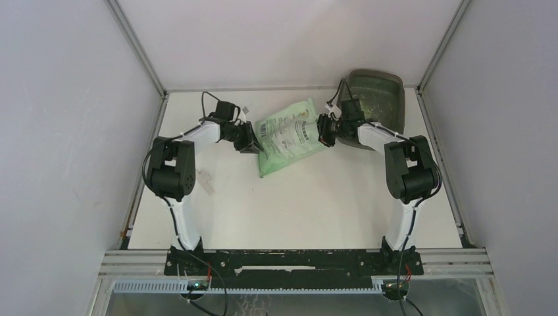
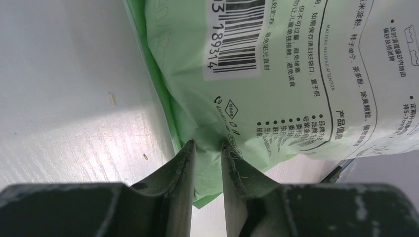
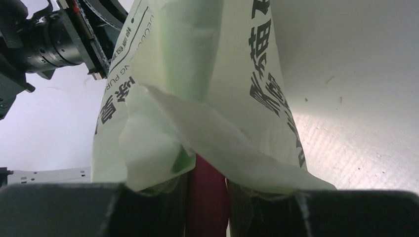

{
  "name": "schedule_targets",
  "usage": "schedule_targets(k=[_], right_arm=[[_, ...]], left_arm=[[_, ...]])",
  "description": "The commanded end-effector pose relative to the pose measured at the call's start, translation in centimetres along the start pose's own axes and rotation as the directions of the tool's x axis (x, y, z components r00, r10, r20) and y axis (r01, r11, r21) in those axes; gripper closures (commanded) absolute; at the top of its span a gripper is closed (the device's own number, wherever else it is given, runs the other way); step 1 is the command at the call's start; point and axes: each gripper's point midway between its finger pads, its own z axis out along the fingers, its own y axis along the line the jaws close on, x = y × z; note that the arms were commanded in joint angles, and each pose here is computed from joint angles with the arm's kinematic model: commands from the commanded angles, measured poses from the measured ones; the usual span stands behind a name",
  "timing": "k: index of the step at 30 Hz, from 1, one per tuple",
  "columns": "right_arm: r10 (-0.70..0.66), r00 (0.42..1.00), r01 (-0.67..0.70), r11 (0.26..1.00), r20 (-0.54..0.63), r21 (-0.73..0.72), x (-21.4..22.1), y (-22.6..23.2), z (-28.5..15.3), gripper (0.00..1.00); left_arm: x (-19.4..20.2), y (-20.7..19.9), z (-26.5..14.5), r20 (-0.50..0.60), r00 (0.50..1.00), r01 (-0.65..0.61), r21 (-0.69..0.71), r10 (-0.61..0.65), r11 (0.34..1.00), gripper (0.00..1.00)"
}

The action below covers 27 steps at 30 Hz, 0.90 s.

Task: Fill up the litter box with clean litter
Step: 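Scoop the cat litter from the cat litter bag.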

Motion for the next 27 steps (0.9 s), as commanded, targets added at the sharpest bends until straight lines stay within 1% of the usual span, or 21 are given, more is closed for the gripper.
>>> schedule_targets(k=[1, 2, 4, 9, 11, 18, 27], right_arm=[[-0.065, 0.995, 0.044, 0.97, -0.081, -0.237, 2.0, 5.2, 1.4, 1.0], [-0.085, 0.994, 0.063, 0.961, -0.068, -0.271, 1.8, 5.8, 1.3, 1.0], [-0.081, 0.994, 0.057, 0.952, -0.069, -0.302, 1.8, 6.3, 1.3, 1.0], [-0.087, 0.993, 0.055, 0.934, -0.077, -0.354, 2.0, 7.8, 1.0, 1.0], [-0.096, 0.993, 0.063, 0.925, -0.069, -0.376, 2.2, 8.4, 0.4, 1.0], [-0.072, 0.994, 0.033, 0.912, -0.081, -0.41, 3.4, 8.4, -1.4, 1.0], [0.001, 0.999, -0.018, 0.919, -0.043, -0.395, 4.6, 6.1, -5.1, 1.0]], left_arm=[[0.7, -1.5, -0.3, -0.008, 0.999, -0.05, 0.027, 0.05, 0.998, 0.7], [0.5, -1.7, -0.7, 0.0, 0.999, -0.053, 0.029, 0.053, 0.998, 0.69], [0.1, -2.2, -1.9, 0.025, 0.998, -0.06, 0.027, 0.059, 0.998, 0.64], [-1.2, -3.2, -5.7, 0.102, 0.993, -0.069, 0.032, 0.066, 0.997, 0.42], [-1.6, -3.6, -7.2, 0.133, 0.989, -0.075, 0.039, 0.069, 0.996, 0.37], [-2.1, -4.8, -10.3, 0.194, 0.978, -0.087, 0.066, 0.073, 0.994, 0.34], [-2.2, -5.7, -11.6, 0.216, 0.973, -0.095, 0.076, 0.076, 0.993, 0.33]])
